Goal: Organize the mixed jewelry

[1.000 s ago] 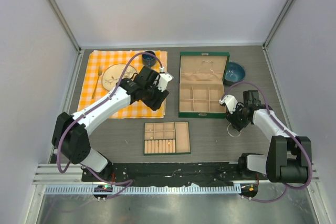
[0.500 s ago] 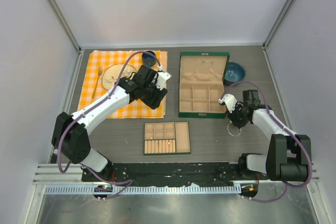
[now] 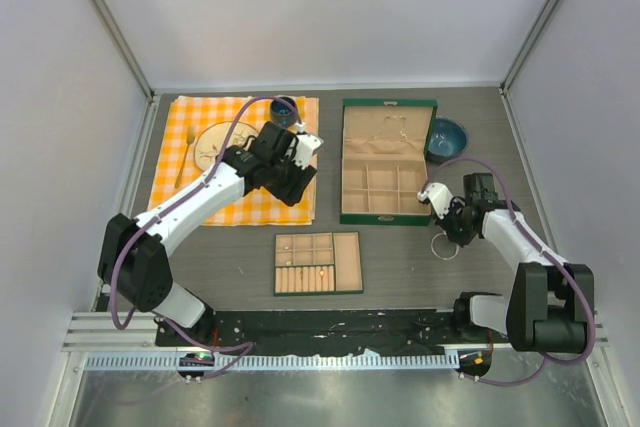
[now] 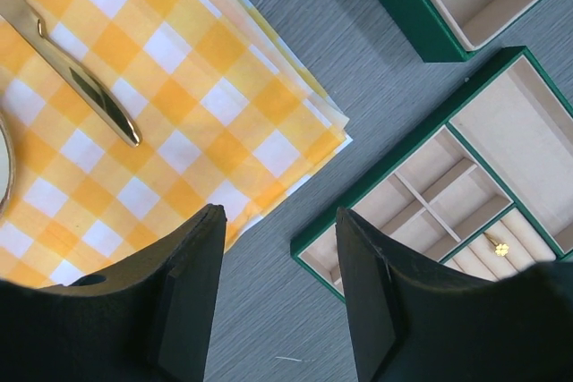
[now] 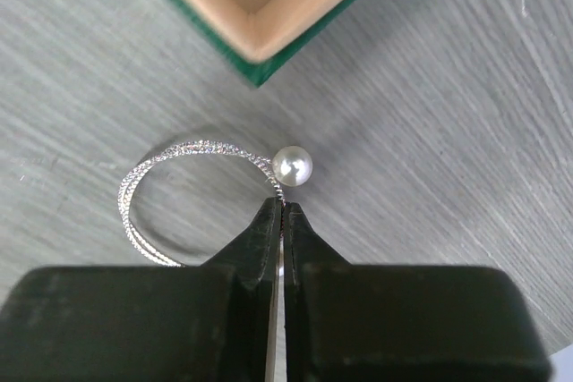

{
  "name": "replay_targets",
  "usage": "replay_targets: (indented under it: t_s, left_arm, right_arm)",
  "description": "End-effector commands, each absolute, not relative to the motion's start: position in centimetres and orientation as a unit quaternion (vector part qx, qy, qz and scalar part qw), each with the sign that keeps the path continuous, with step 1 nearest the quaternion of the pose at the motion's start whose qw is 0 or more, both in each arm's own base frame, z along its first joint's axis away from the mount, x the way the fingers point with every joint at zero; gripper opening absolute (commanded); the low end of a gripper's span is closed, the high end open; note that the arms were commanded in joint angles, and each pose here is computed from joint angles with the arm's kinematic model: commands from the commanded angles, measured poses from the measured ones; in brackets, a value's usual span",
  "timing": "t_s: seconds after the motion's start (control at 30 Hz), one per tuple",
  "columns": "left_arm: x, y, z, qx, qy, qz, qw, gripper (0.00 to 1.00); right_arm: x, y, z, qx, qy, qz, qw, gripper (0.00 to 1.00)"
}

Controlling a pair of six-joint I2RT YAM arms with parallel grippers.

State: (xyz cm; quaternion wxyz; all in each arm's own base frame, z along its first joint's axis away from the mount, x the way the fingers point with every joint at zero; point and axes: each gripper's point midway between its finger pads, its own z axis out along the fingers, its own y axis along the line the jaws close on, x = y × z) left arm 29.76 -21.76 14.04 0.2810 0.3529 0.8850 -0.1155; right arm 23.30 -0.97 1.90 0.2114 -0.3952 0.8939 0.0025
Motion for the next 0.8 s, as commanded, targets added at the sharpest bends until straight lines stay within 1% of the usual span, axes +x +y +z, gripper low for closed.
replay_targets:
  t_s: [0.0, 0.03, 0.2, 0.3, 0.33, 0.5, 0.53, 0.7, 0.77]
  left_arm:
    - [31.0, -21.7, 16.0, 0.342, 0.875, -0.118, 0.322, 0.57]
    - [31.1, -21.6, 16.1, 0.340, 0.875, -0.117, 0.324, 0.59]
    - [31.7, -21.3, 16.6, 0.334, 0.875, -0.115, 0.332, 0.63]
    - [32.2, -21.1, 17.2, 0.328, 0.874, -0.115, 0.341, 0.66]
    - [32.4, -21.1, 17.5, 0.325, 0.874, -0.115, 0.344, 0.68]
    - [33.0, -20.7, 18.1, 0.311, 0.876, -0.120, 0.348, 0.71]
    - [33.0, -20.7, 18.1, 0.309, 0.877, -0.121, 0.348, 0.75]
    - [33.4, -20.0, 18.4, 0.295, 0.880, -0.122, 0.352, 0.78]
    - [33.6, -19.8, 18.6, 0.291, 0.881, -0.120, 0.354, 0.83]
  right_arm:
    - [21.5, -1.0, 3.7, -0.410, 0.890, 0.005, 0.199, 0.01]
    - [21.6, -1.0, 4.4, -0.412, 0.888, 0.003, 0.205, 0.01]
    - [21.1, -0.7, 7.3, -0.423, 0.880, 0.007, 0.215, 0.01]
    - [22.1, 0.0, 9.8, -0.418, 0.877, 0.018, 0.236, 0.01]
    - [23.0, 0.2, 11.2, -0.409, 0.877, 0.016, 0.253, 0.01]
    - [26.3, 1.0, 14.8, -0.374, 0.880, 0.030, 0.292, 0.01]
    - [27.4, 1.0, 15.7, -0.368, 0.879, 0.030, 0.301, 0.01]
    - [31.1, 1.6, 17.8, -0.346, 0.874, 0.016, 0.340, 0.01]
    - [32.5, 1.8, 18.2, -0.345, 0.871, 0.001, 0.351, 0.01]
